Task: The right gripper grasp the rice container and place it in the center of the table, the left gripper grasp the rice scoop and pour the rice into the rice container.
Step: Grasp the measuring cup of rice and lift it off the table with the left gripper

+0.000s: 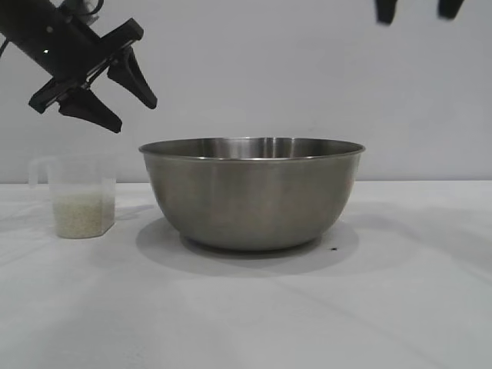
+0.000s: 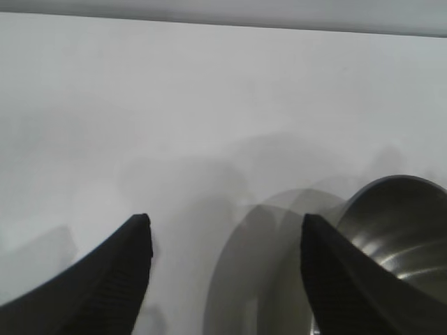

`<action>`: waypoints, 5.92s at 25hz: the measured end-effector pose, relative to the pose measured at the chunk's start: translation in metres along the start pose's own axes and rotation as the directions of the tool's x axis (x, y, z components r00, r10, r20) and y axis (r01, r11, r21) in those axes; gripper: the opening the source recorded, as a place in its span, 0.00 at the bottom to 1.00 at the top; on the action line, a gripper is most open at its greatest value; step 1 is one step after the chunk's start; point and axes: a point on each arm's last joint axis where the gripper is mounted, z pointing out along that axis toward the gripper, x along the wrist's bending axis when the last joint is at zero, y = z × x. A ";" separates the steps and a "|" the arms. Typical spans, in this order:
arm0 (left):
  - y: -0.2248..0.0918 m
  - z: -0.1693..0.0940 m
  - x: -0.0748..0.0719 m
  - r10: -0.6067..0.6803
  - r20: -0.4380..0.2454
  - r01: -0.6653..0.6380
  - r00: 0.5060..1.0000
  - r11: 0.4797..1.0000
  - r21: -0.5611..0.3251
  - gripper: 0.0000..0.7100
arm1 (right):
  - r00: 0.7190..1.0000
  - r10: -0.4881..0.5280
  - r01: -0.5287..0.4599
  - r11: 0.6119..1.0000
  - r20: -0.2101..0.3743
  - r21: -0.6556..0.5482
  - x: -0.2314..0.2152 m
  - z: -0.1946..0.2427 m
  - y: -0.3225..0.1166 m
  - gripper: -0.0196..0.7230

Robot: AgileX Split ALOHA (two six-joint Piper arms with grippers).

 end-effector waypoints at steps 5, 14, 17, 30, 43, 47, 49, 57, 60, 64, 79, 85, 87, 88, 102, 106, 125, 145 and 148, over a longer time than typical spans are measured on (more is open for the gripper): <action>0.000 0.000 0.000 0.000 0.003 0.000 1.000 1.000 0.002 0.56 | 0.992 0.123 -0.123 0.989 -0.005 -0.079 -0.033 -0.048 -0.022 0.75; 0.000 0.000 0.000 0.000 0.003 0.000 1.000 1.000 0.002 0.56 | 0.985 0.174 -0.173 0.984 0.002 -0.045 -0.026 -0.091 -0.122 0.76; 0.000 0.000 0.000 0.000 0.003 0.000 1.000 1.000 0.002 0.56 | 0.984 0.176 -0.175 0.982 0.003 -0.066 -0.019 -0.106 -0.164 0.76; -0.001 0.000 0.000 0.021 -0.004 -0.021 1.000 1.000 0.013 0.56 | 0.983 0.182 -0.173 0.942 0.007 -0.289 0.015 -0.108 -0.330 0.76; -0.001 0.001 0.001 0.013 -0.002 -0.013 1.000 1.000 0.012 0.56 | 0.982 0.187 -0.159 0.824 -0.004 -0.544 0.030 -0.090 -0.396 0.76; -0.003 0.001 0.000 0.010 0.014 -0.011 1.000 1.000 0.023 0.56 | 0.982 0.186 -0.162 0.821 -0.011 -0.547 0.030 -0.090 -0.396 0.76; -0.004 0.001 -0.002 0.010 0.031 -0.011 0.999 0.999 0.036 0.56 | 0.982 0.186 -0.163 0.821 -0.015 -0.547 0.031 -0.090 -0.396 0.76; 0.006 -0.016 -0.014 -0.013 0.040 0.012 0.999 1.000 0.007 0.56 | 0.983 0.185 -0.164 0.821 -0.016 -0.547 0.031 -0.090 -0.396 0.76; 0.019 -0.048 -0.033 0.063 0.015 -0.063 0.998 0.998 -0.019 0.56 | 0.983 0.185 -0.164 0.821 -0.016 -0.547 0.031 -0.090 -0.396 0.76; 0.027 -0.097 -0.055 0.186 -0.064 -0.186 0.981 0.983 0.005 0.56 | 0.983 0.185 -0.164 0.821 -0.016 -0.547 0.031 -0.090 -0.396 0.76; -0.020 -0.187 -0.065 0.182 -0.365 -0.119 0.913 0.975 0.190 0.56 | 0.983 0.185 -0.164 0.821 -0.016 -0.547 0.031 -0.090 -0.396 0.76; -0.075 -0.189 -0.053 0.142 -0.378 -0.108 0.915 0.988 0.109 0.56 | 0.983 0.185 -0.164 0.821 -0.016 -0.547 0.031 -0.090 -0.396 0.76; -0.088 -0.193 -0.050 0.136 -0.390 -0.128 0.911 0.991 0.046 0.56 | 0.983 0.185 -0.164 0.821 -0.016 -0.547 0.031 -0.090 -0.396 0.76; -0.096 -0.195 -0.048 0.135 -0.397 -0.141 0.908 0.990 0.015 0.56 | 0.983 0.185 -0.164 0.821 -0.016 -0.547 0.031 -0.090 -0.396 0.76; -0.170 -0.199 -0.020 -0.007 -0.457 -0.157 0.889 0.934 -0.320 0.56 | 0.983 0.185 -0.164 0.821 -0.016 -0.547 0.031 -0.090 -0.396 0.76; -0.184 -0.197 -0.015 0.004 -0.474 -0.206 0.880 0.904 -0.375 0.56 | 0.983 0.185 -0.164 0.821 -0.016 -0.547 0.031 -0.090 -0.396 0.76; -0.208 -0.137 -0.003 0.218 -0.368 -0.376 0.904 0.816 -0.440 0.56 | 0.983 0.185 -0.164 0.821 -0.016 -0.547 0.031 -0.090 -0.396 0.76; -0.193 -0.078 0.022 0.187 -0.363 -0.329 0.913 0.864 -0.382 0.40 | 0.983 0.185 -0.164 0.821 -0.016 -0.547 0.031 -0.090 -0.396 0.76; -0.193 -0.069 0.026 0.194 -0.367 -0.332 0.910 0.871 -0.362 0.36 | 0.983 0.185 -0.164 0.821 -0.016 -0.547 0.031 -0.090 -0.396 0.76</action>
